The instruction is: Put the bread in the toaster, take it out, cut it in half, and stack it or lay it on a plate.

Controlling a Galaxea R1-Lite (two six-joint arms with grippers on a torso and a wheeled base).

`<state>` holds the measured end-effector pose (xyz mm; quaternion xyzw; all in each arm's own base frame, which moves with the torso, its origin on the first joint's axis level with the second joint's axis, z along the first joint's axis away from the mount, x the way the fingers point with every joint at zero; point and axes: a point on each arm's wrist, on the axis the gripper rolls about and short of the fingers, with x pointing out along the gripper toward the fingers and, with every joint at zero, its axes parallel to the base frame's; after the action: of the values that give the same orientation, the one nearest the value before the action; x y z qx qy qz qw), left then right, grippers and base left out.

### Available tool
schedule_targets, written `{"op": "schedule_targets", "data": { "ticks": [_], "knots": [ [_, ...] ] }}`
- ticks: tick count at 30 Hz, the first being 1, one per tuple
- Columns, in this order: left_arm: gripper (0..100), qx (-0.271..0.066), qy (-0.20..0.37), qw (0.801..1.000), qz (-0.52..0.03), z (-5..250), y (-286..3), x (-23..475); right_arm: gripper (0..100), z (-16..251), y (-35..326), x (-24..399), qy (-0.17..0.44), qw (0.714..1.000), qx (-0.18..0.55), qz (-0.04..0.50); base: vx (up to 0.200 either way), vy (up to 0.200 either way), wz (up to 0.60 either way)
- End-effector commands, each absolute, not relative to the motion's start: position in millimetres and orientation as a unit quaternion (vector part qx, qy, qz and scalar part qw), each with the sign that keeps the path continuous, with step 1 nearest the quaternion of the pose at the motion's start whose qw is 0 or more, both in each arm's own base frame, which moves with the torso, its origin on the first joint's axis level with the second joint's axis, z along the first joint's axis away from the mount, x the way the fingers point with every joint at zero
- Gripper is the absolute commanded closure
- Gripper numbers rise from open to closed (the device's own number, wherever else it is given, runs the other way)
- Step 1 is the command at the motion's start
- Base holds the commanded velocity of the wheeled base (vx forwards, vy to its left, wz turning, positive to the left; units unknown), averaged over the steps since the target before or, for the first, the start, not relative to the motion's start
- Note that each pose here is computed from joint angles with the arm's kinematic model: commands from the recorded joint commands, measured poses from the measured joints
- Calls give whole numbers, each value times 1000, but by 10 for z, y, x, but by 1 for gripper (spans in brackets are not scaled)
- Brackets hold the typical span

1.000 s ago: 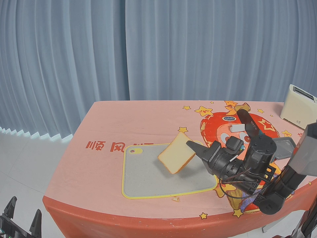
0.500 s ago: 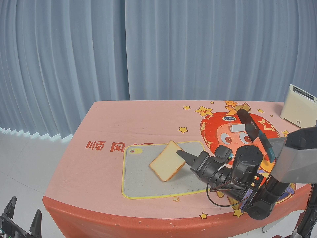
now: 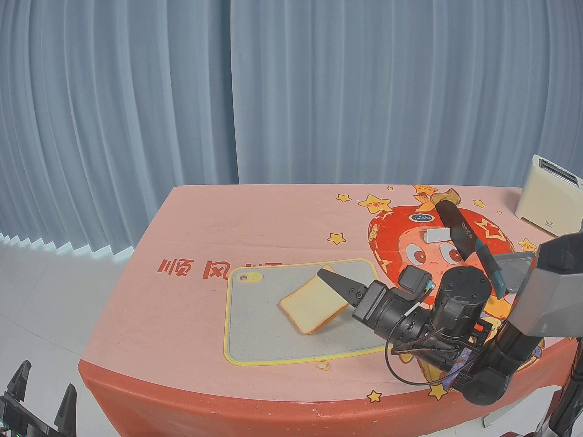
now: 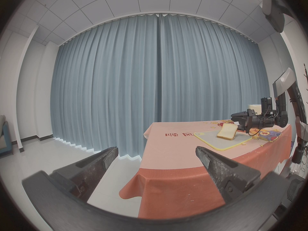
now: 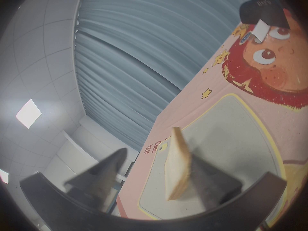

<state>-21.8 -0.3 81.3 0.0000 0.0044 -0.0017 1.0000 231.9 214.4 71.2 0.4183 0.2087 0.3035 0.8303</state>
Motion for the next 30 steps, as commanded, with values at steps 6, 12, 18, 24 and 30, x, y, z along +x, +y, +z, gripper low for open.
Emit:
{"op": "schedule_targets", "data": {
  "ticks": [6, 12, 18, 24, 30],
  "knots": [
    [0, 0, 14, 1000, -2, 765, -3, -205, 0, 900, 2111, 2249, 227, 841, 396, 291, 0, 0, 0],
    [0, 0, 14, 1000, -2, 765, -3, -205, 0, 989, 2067, 2287, 250, 847, 389, 264, 0, 0, 0],
    [0, 0, 14, 1000, -2, 765, -3, -205, 0, 1123, 2089, 2326, 247, 850, 390, 253, 0, 0, 0],
    [0, 0, 14, 1000, -2, 765, -3, -205, 0, 1116, 2125, 2355, 277, 832, 426, 224, 0, 0, 0],
    [0, 0, 14, 1000, -2, 765, -3, -205, 0, 1020, 2076, 2259, 312, 831, 413, 203, 0, 0, 0]
  ]
}}
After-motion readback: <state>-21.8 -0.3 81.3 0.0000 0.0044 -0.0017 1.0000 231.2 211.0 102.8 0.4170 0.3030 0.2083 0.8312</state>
